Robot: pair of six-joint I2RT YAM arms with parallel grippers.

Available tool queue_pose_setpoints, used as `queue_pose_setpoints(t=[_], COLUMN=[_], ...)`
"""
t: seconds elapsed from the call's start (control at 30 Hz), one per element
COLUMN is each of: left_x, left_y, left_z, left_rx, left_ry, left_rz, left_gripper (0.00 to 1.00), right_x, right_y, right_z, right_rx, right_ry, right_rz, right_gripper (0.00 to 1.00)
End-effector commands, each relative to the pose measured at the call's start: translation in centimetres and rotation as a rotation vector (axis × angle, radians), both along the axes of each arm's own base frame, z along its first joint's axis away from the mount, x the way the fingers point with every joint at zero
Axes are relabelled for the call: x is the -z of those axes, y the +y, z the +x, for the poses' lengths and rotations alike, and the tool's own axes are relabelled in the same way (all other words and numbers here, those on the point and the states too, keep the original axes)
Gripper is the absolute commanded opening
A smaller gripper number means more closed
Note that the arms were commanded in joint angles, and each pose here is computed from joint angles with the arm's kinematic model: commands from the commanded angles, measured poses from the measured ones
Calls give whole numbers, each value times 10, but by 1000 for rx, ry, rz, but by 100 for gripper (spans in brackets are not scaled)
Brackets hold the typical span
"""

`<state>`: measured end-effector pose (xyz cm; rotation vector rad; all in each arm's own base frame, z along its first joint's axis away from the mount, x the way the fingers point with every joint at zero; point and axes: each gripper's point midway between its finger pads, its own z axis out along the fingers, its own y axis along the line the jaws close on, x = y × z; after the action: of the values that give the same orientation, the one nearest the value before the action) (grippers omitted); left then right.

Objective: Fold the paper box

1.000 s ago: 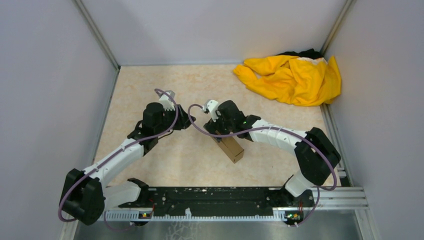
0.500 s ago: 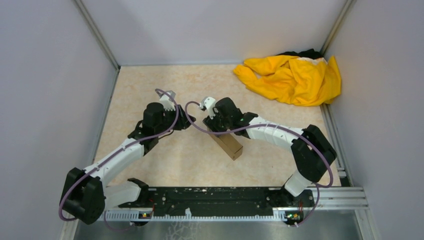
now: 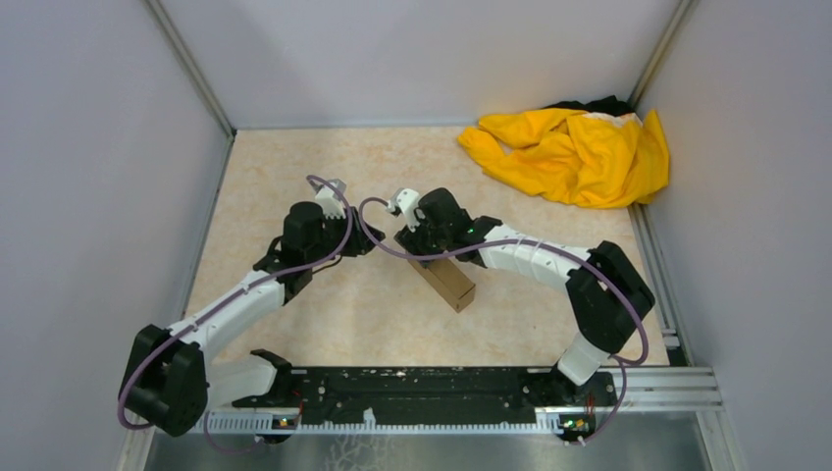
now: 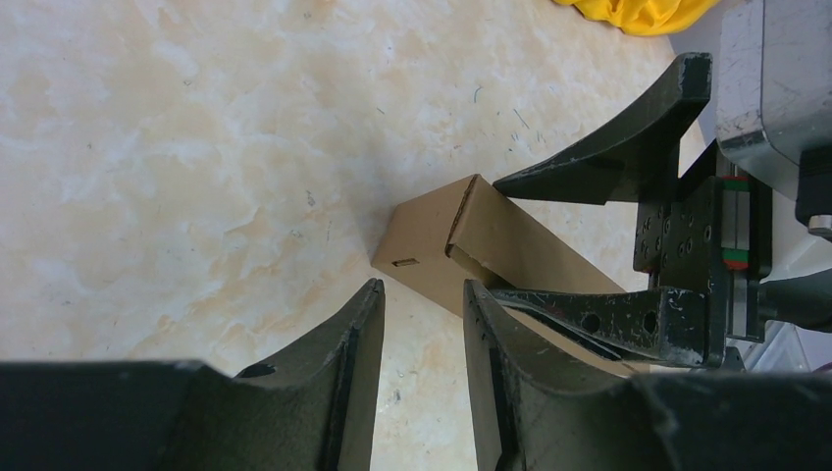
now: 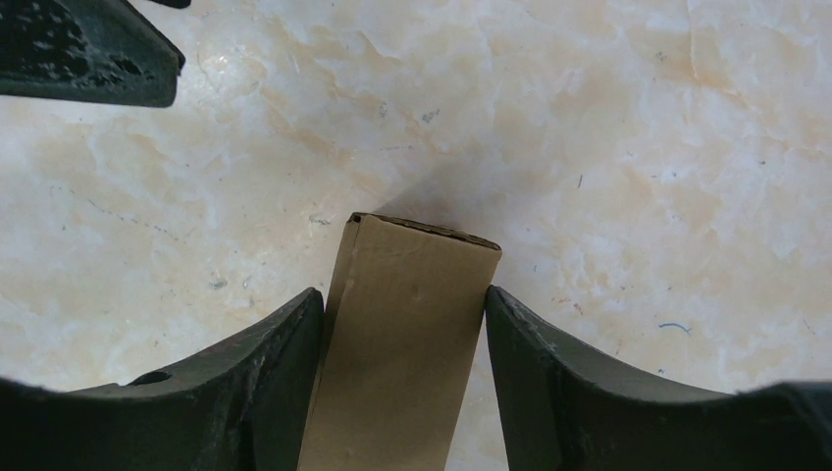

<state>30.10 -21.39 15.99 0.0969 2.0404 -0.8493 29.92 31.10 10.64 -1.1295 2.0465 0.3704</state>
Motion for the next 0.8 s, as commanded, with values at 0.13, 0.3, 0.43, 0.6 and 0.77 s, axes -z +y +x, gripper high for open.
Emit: queue_pose_setpoints(t=[0.13, 0.3, 0.43, 0.6, 0.77], left_x=[1, 0, 1, 3, 3], left_y=[-4, -3, -4, -4, -2], left_z=[3, 4, 5, 5, 5], left_rx=[15, 11, 13, 13, 11], left_ry=[-8, -9, -7, -4, -8], left_rz=[-17, -16, -15, -12, -11], left_gripper=[41, 41, 41, 41, 41], right_x=[-8, -5, -7, -8, -3], right_y=[10, 14, 17, 19, 17], right_z=[11, 13, 18, 23, 23], right_rx=[0, 7, 34, 54, 52], right_ry=[-1, 17, 17, 21, 39], right_rz=[-1, 6, 15, 8, -27], right_gripper=[67, 68, 67, 47, 21])
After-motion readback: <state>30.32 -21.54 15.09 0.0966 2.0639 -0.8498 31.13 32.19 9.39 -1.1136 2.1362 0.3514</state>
